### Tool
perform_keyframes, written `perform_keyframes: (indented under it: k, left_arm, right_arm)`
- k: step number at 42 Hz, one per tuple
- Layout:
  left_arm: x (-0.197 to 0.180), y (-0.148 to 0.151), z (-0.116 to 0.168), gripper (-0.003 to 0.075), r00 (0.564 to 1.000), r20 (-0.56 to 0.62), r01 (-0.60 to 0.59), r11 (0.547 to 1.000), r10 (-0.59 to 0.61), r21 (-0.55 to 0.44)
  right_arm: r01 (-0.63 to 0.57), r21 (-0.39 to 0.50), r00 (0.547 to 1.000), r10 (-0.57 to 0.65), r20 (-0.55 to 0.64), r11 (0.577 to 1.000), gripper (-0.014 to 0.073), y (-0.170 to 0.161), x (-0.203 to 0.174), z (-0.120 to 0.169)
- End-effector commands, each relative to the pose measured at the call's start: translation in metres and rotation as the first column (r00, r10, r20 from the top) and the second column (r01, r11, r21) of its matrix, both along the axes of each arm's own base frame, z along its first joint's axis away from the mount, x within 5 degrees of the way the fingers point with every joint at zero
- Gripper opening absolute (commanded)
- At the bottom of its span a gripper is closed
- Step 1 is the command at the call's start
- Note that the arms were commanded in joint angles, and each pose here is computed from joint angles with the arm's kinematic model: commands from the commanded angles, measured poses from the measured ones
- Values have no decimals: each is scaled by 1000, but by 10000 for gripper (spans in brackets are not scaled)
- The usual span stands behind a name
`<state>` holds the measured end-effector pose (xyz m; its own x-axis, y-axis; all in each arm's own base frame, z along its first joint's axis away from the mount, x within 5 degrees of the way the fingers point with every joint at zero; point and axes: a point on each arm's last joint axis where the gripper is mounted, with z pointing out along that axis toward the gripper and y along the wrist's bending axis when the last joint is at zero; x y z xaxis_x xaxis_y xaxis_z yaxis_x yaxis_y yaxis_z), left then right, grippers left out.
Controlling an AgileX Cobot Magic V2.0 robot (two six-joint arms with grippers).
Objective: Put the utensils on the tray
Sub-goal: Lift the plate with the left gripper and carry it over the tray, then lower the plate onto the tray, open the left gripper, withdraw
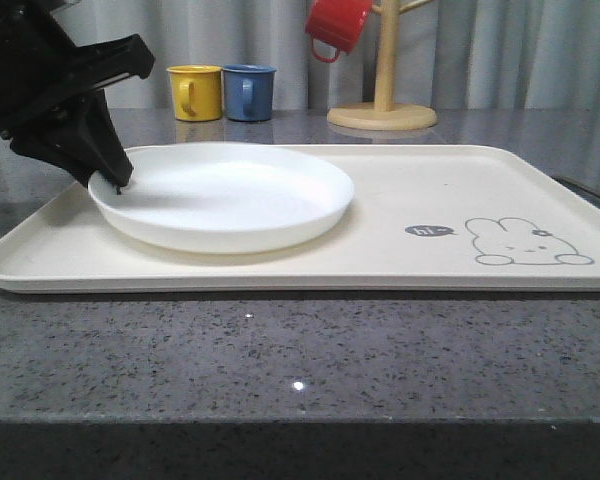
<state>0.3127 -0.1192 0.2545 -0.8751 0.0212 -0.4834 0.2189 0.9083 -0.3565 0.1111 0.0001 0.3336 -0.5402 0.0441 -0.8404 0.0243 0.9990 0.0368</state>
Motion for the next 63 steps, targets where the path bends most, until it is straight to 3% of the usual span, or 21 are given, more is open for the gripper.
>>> perform_keyframes:
  k: [1,7,13,19,30,35,41,50,63]
  left_arm:
    - [-1,-3,24,197,997,70,-10,999,13,-44]
    - [-2,-4,23,294,999,54,-4,999,7,-46]
    - [-5,-3,28,295,998,70,7,999,-4,-42]
    - [-18,3,56,295,985,172,11,999,-2,-47]
    - [-89,27,134,295,899,427,96,995,-98,26]
    - [-129,41,152,295,843,522,110,991,-132,72]
    - [-167,56,152,295,797,588,89,989,-139,115]
    - [-206,70,135,295,765,629,74,989,-140,130]
    - [-233,78,129,295,725,677,66,991,-129,117]
  right_arm:
    - [5,-16,996,-4,89,1000,529,-1,3,15]
    - [5,-16,996,-4,89,1000,529,-1,3,15]
    - [5,-16,996,-4,89,1000,529,-1,3,15]
    - [5,-16,996,-4,89,1000,529,-1,3,15]
    - [5,-16,996,-4,89,1000,529,-1,3,15]
    - [5,-16,996,-4,89,1000,529,-1,3,15]
    - [5,-16,996,-4,89,1000,529,-1,3,15]
    - [5,-16,996,-4,93,1000,529,-1,3,15]
    - [-18,-6,995,19,97,1000,529,1,5,19]
